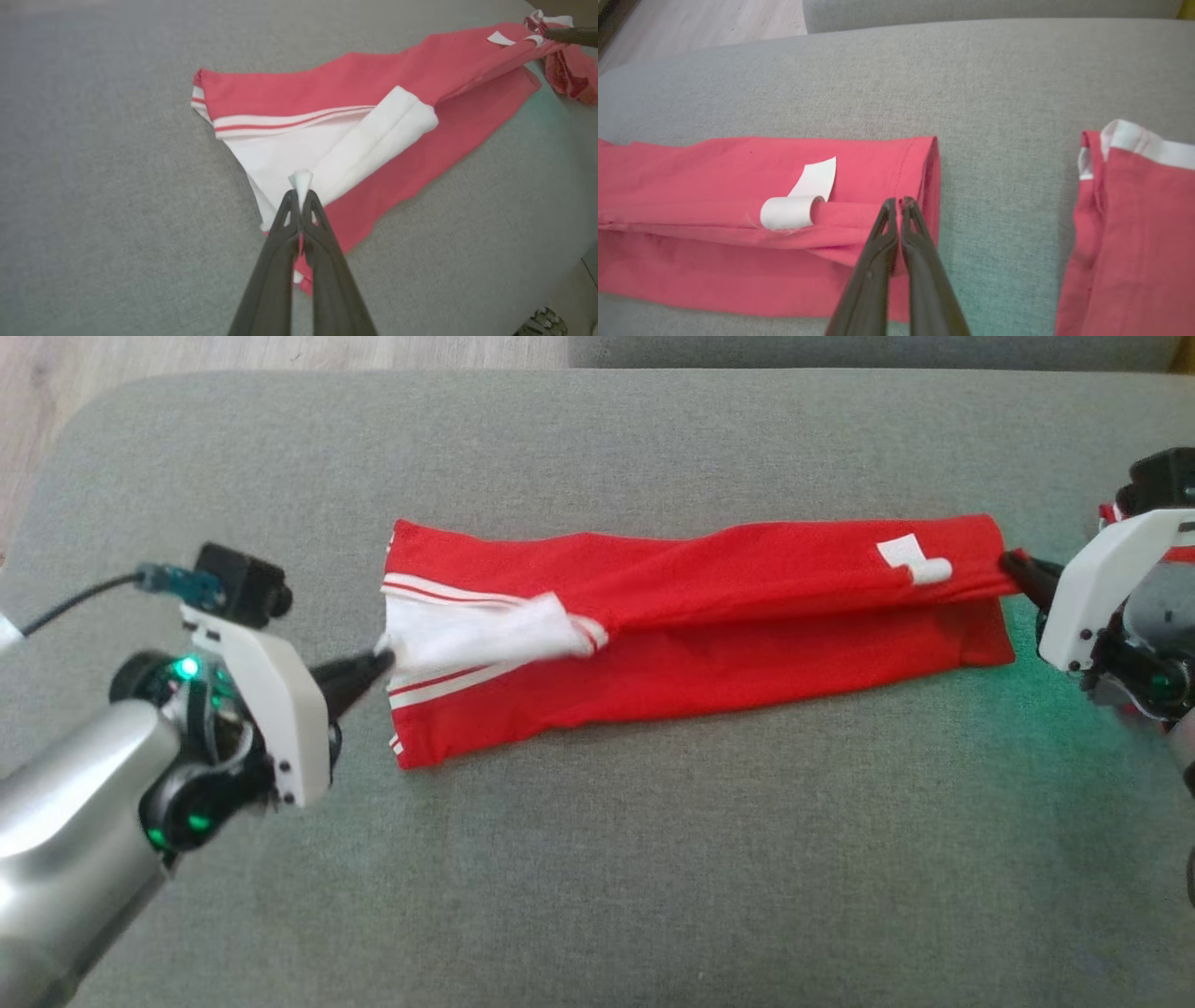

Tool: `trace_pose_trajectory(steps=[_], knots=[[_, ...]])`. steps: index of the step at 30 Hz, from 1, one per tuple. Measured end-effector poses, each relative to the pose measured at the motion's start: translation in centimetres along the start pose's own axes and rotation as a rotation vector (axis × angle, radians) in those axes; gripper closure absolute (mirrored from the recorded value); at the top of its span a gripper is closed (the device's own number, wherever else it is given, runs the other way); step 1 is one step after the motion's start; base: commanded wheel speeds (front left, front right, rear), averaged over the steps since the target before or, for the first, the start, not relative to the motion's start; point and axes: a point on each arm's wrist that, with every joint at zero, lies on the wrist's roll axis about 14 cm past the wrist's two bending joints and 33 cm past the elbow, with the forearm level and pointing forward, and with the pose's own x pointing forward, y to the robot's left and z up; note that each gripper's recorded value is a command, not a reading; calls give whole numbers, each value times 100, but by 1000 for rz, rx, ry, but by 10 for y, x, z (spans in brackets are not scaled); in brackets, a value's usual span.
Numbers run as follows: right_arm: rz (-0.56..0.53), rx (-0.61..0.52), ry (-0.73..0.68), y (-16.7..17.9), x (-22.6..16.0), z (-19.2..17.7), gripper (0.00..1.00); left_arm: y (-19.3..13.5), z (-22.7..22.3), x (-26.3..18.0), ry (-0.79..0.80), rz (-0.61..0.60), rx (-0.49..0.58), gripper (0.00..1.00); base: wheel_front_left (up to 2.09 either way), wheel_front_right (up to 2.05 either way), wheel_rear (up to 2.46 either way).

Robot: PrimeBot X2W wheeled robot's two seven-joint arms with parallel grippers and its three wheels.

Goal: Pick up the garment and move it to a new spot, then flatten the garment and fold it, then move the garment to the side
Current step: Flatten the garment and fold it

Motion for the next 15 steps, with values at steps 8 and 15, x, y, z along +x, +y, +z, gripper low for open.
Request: trace_pose_trajectory(steps=[8,15], knots=[[4,8,97,-2,-5,-20,100,-12,-11,-3,52,-36,-3,100,0,0,0],[20,20,172,-1,-8,-36,100,-22,-23,0,111,-64,1,100,0,0,0]])
